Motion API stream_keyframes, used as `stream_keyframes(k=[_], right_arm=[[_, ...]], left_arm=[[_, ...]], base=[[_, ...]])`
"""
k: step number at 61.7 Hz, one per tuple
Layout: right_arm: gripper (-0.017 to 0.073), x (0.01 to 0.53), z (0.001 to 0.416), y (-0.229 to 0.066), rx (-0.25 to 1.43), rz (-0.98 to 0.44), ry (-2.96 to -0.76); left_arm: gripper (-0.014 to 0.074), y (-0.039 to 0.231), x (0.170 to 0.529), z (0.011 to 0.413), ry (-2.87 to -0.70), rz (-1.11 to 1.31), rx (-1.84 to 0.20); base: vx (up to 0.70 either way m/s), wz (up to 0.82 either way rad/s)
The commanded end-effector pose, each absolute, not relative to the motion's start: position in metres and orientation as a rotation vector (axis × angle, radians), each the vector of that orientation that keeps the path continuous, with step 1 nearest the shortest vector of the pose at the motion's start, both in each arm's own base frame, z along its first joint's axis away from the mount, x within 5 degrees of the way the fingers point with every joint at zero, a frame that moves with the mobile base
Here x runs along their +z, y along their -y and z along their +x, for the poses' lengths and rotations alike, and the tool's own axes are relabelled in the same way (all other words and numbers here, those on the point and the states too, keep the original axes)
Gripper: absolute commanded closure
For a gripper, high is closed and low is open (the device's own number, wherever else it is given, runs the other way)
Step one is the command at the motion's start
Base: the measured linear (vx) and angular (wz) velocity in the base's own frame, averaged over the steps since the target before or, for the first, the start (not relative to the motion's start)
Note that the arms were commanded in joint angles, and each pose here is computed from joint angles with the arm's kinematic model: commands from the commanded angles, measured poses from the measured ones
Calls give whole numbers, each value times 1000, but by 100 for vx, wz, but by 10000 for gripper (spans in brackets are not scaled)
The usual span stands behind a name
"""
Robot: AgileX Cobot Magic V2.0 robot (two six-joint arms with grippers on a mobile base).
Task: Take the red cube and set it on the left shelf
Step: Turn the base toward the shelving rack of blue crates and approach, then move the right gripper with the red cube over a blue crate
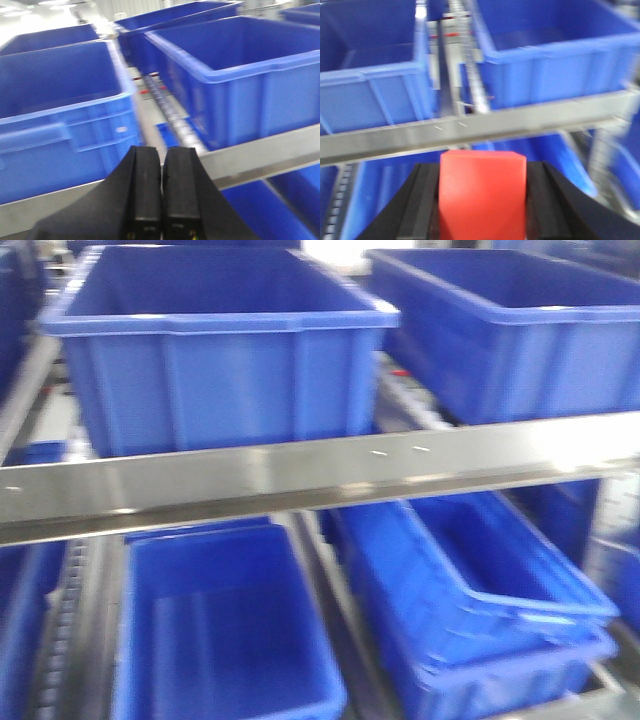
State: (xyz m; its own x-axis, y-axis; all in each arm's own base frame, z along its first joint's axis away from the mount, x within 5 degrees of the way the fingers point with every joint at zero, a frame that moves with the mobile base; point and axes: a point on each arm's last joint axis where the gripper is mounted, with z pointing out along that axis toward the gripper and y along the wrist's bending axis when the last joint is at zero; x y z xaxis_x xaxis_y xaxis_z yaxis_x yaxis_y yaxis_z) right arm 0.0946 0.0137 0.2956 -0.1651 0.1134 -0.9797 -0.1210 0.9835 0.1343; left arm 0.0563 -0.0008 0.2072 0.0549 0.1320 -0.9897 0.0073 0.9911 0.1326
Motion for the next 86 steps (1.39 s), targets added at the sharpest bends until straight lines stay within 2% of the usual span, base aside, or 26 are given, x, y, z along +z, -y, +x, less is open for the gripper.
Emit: stream_keyframes(k=[1,46,86], right_arm=[[502,313,95,-14,204,-22,-1609],[502,313,95,-14,204,-22,-1609],[502,313,95,-14,204,-22,-1609]], left_arm=[[488,1,208,57,-1445,106,91],[488,1,208,57,-1445,106,91],[488,1,208,57,-1445,106,91]], base=[[23,63],[20,40],[7,12]])
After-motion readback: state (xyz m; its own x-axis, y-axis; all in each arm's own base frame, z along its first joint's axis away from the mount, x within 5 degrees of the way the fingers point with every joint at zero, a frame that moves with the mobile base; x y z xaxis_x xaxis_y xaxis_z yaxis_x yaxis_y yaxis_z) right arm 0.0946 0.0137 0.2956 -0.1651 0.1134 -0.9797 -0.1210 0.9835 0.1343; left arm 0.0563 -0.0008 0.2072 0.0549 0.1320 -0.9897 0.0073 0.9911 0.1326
